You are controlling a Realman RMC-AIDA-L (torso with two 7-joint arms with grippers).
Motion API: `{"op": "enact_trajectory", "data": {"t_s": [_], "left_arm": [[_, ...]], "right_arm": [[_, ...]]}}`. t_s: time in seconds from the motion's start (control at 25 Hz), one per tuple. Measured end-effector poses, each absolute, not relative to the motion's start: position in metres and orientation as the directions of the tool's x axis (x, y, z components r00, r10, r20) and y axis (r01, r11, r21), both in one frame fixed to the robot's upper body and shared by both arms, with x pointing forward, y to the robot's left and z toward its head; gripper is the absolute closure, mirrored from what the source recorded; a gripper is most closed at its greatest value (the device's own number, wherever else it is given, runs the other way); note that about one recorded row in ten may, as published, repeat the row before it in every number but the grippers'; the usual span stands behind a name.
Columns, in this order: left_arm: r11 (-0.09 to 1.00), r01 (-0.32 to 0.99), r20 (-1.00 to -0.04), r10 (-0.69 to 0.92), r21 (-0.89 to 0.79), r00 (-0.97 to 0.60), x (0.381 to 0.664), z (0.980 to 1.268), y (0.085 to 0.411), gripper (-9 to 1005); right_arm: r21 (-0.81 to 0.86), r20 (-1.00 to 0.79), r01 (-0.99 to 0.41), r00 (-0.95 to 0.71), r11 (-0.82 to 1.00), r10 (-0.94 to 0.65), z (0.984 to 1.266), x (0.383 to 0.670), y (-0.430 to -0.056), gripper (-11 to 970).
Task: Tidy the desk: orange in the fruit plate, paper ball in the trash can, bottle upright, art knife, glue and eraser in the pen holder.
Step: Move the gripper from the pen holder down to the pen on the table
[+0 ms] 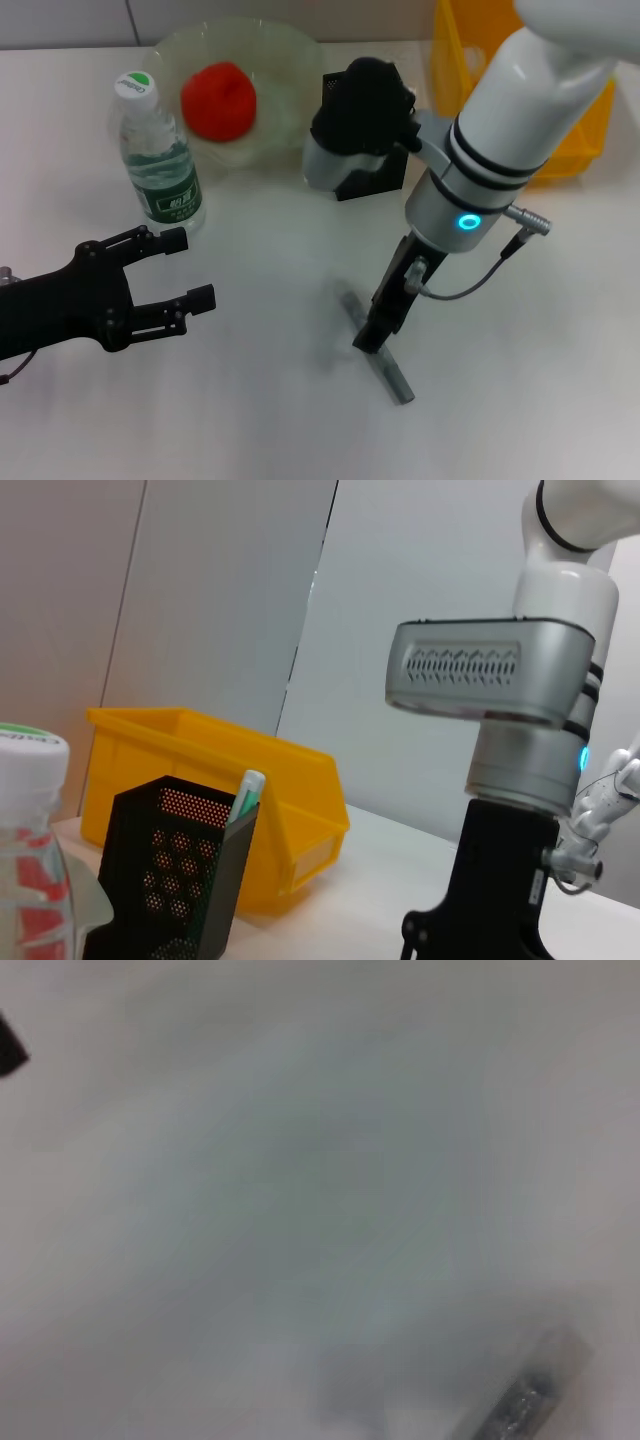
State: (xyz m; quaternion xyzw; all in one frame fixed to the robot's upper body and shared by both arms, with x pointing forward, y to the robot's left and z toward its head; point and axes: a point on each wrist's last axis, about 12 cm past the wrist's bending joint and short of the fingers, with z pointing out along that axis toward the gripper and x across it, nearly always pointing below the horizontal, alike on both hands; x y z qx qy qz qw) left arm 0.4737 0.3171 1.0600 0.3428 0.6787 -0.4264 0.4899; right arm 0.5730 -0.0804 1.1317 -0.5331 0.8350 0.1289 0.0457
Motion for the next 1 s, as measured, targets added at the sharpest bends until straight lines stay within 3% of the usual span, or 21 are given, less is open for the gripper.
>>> {"op": "enact_trajectory", "data": {"t_s": [0.72, 0.92, 1.0], "left_arm": [[0.402, 0.882, -0.957, 0.045, -0.246, -0.287, 0.473, 1.059, 0.315, 137], [0.401, 0.882, -0.957, 0.043, -0.246, -0.287, 0.473, 1.058, 0.315, 137], [0.400, 0.883, -0.957, 0.042, -0.246, -0.286, 0.473, 1.058, 0.314, 137]], "right_arm": [[0.150, -0.199, -0.914, -0.401, 0.376, -0.894, 1.120, 0.568, -0.078, 353], [0.150, -0.196, -0.911, -0.408, 0.384, -0.892, 1.120, 0.569, -0.081, 384], [0.150, -0.194, -0.911, -0.408, 0.384, -0.892, 1.120, 0.569, -0.081, 475]]}}
